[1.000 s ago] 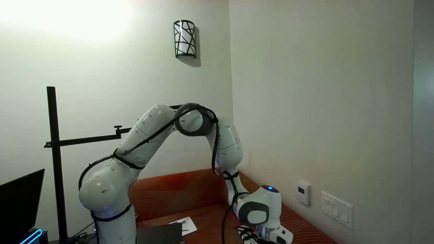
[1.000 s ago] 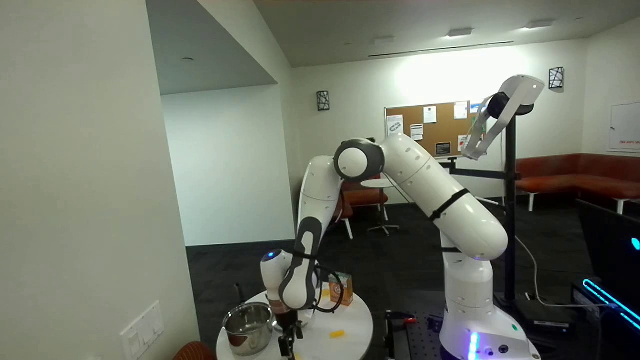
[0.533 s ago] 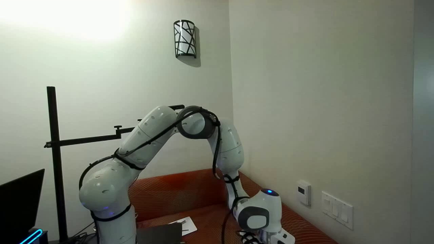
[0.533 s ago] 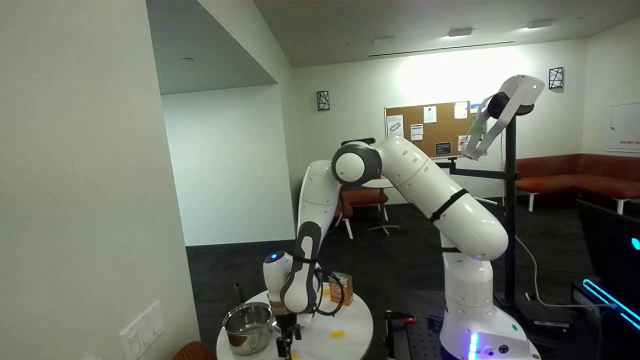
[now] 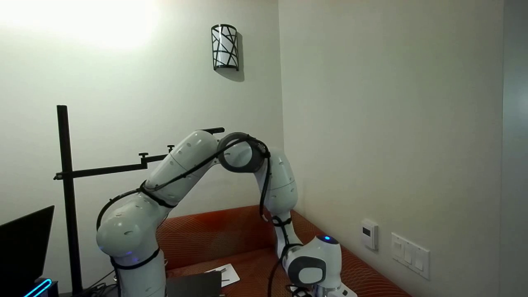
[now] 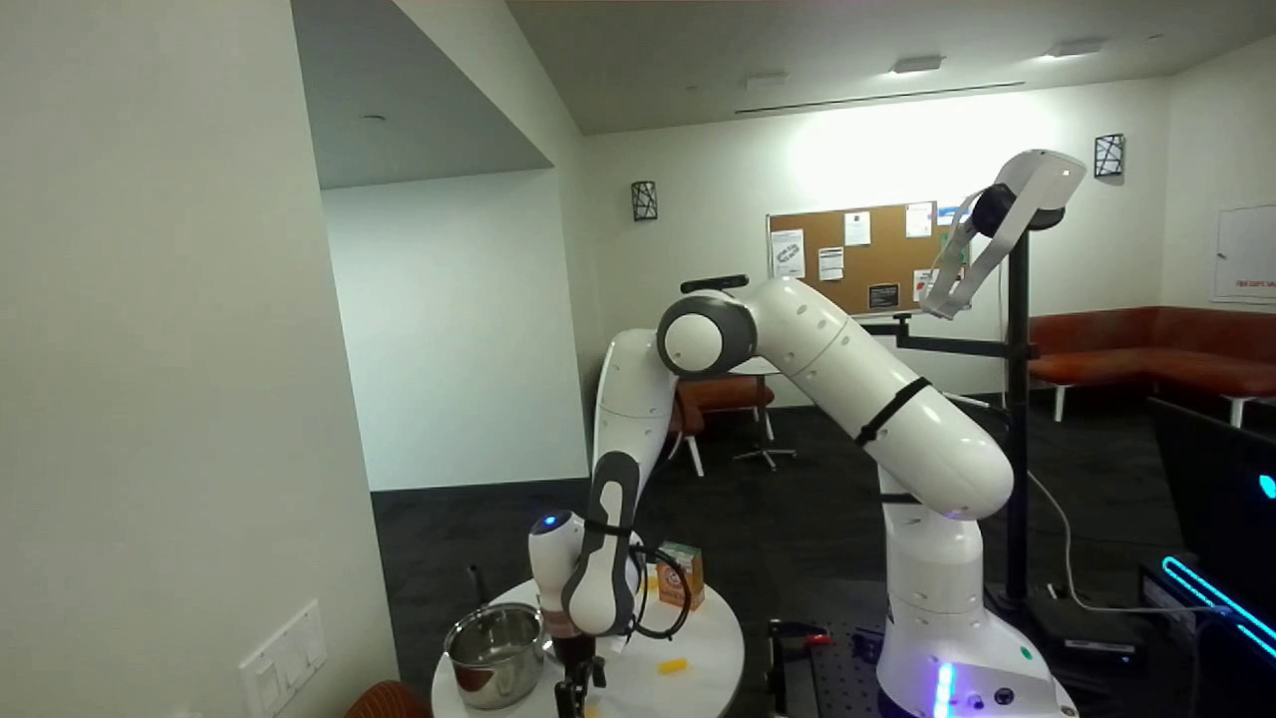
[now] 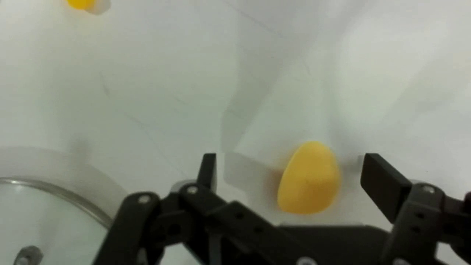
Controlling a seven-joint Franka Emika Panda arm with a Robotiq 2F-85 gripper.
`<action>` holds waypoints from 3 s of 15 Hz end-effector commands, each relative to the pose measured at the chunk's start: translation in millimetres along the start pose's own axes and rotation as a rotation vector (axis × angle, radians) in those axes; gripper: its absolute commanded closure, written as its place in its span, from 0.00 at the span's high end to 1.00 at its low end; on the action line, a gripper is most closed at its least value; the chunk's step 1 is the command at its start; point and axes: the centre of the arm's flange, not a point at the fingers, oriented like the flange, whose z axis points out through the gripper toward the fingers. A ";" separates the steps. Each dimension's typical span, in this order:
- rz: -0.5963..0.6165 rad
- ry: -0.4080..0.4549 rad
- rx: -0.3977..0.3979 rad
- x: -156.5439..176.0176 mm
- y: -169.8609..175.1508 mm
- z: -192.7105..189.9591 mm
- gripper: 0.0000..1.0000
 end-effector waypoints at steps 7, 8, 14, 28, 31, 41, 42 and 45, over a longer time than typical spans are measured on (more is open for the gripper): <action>0.032 0.058 0.008 1.1 -6.8 5.8 0.74; 0.032 0.062 0.010 1.7 -7.6 5.1 0.66; 0.029 0.071 0.010 5.9 -7.8 1.9 0.22; 0.029 0.076 0.010 9.6 -12.1 -19.9 0.03; 0.020 0.091 0.004 14.2 -17.6 -41.9 0.03; 0.011 0.146 0.057 35.0 -42.0 -141.5 0.03; 0.020 0.161 0.057 40.1 -40.7 -148.7 0.03; 0.069 0.207 0.039 61.8 -27.8 -167.5 0.03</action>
